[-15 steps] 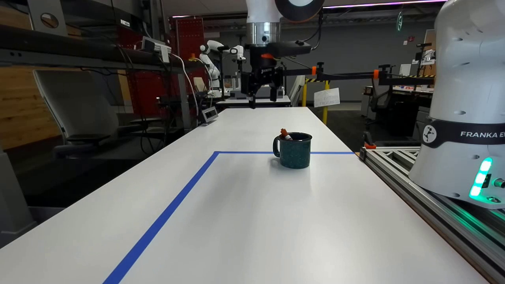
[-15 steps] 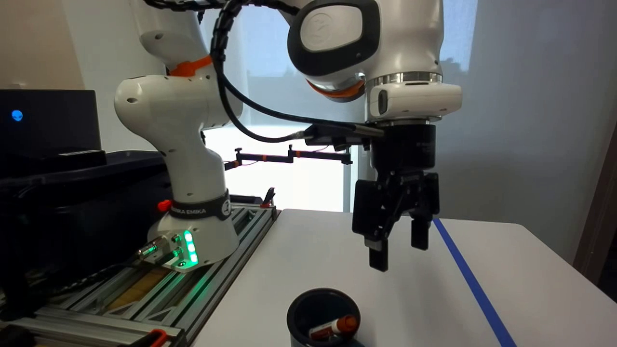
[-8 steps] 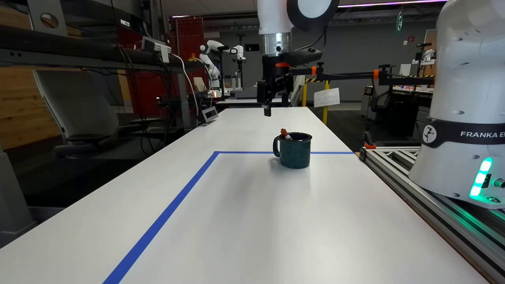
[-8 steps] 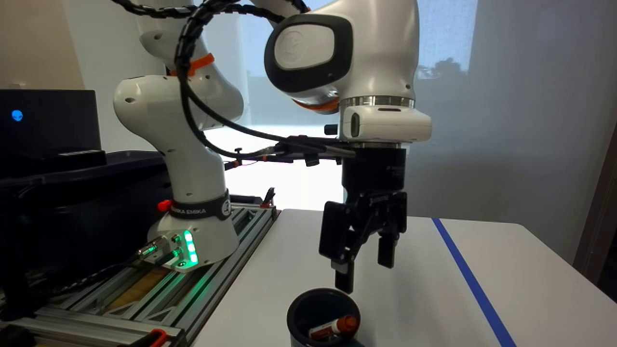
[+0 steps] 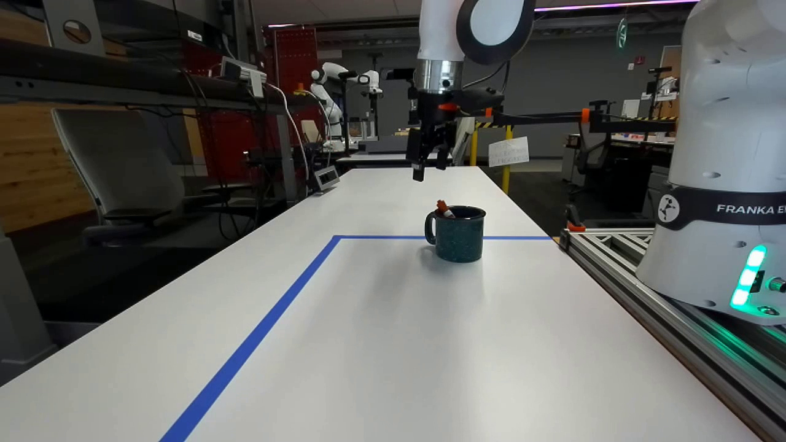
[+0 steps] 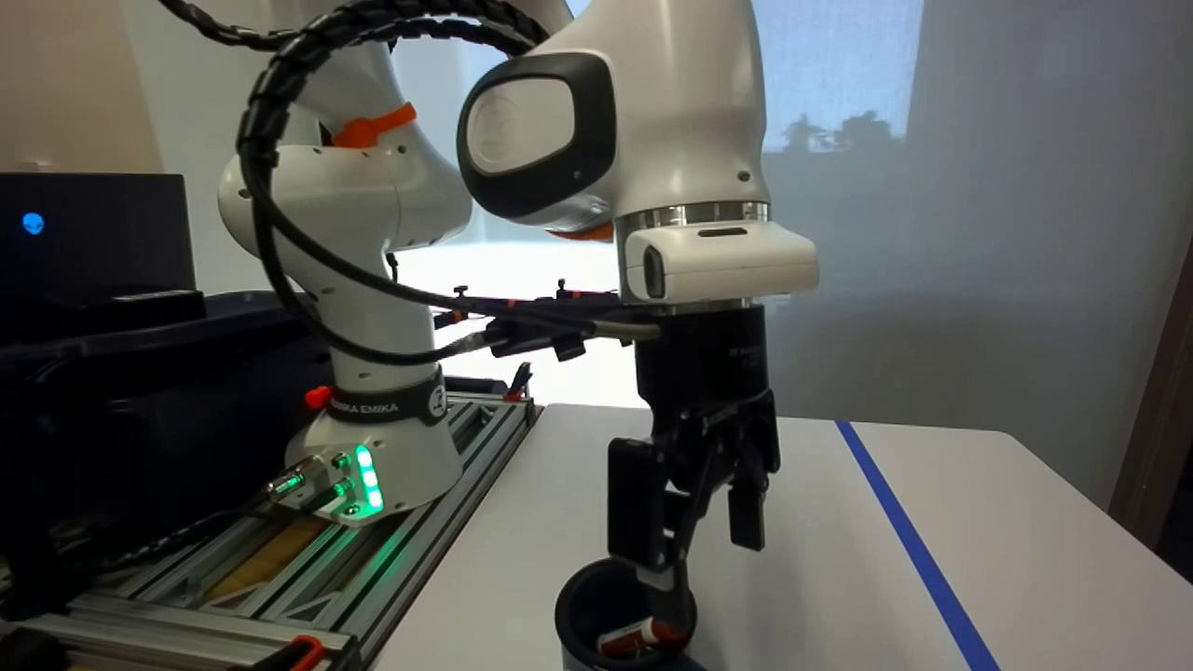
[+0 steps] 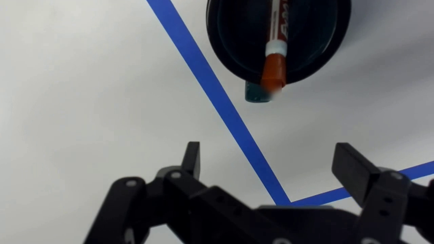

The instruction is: Put the marker on the table

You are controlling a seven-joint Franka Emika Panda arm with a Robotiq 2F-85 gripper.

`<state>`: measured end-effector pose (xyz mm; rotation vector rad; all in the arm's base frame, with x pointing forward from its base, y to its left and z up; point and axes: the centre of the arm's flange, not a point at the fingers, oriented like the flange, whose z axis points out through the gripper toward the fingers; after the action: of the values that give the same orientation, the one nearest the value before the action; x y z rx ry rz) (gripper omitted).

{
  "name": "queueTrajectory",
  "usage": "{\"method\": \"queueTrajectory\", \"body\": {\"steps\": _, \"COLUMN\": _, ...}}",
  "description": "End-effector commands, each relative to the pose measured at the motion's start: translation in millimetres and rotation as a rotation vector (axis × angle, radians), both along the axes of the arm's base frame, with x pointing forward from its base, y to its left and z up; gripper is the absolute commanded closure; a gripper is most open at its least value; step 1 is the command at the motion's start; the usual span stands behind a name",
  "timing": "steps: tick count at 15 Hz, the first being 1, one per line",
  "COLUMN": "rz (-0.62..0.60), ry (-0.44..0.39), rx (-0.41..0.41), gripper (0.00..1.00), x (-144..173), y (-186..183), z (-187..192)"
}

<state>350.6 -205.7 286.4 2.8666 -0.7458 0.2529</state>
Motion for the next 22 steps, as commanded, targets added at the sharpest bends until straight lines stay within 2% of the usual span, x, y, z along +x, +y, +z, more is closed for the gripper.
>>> {"method": "queueTrajectory", "body": {"steps": 1, "rz": 0.06, "ry": -0.001, "rx": 0.0, "gripper": 0.0, "x": -30.8, "y": 6.5, "z": -12.3}}
{"method": "queueTrajectory", "body": {"steps": 5, "rz": 0.097, "ry": 0.069, "rx": 0.036, "gripper": 0.0, "x": -36.6, "y": 13.1, "z": -20.9}}
{"method": "queueTrajectory", "body": {"steps": 10, "rz": 0.027, "ry": 0.143, "rx": 0.1, "gripper": 0.0, "x": -38.1, "y": 20.5, "z": -30.2}}
{"method": "queueTrajectory", "body": {"steps": 17, "rz": -0.022, "ry": 0.178, "rx": 0.181, "gripper": 0.0, "x": -32.3, "y": 18.7, "z": -37.2}}
{"method": "queueTrajectory", "body": {"steps": 22, "rz": -0.032, "ry": 0.18, "rx": 0.195, "gripper": 0.0, "x": -29.6, "y": 13.5, "z": -48.1}}
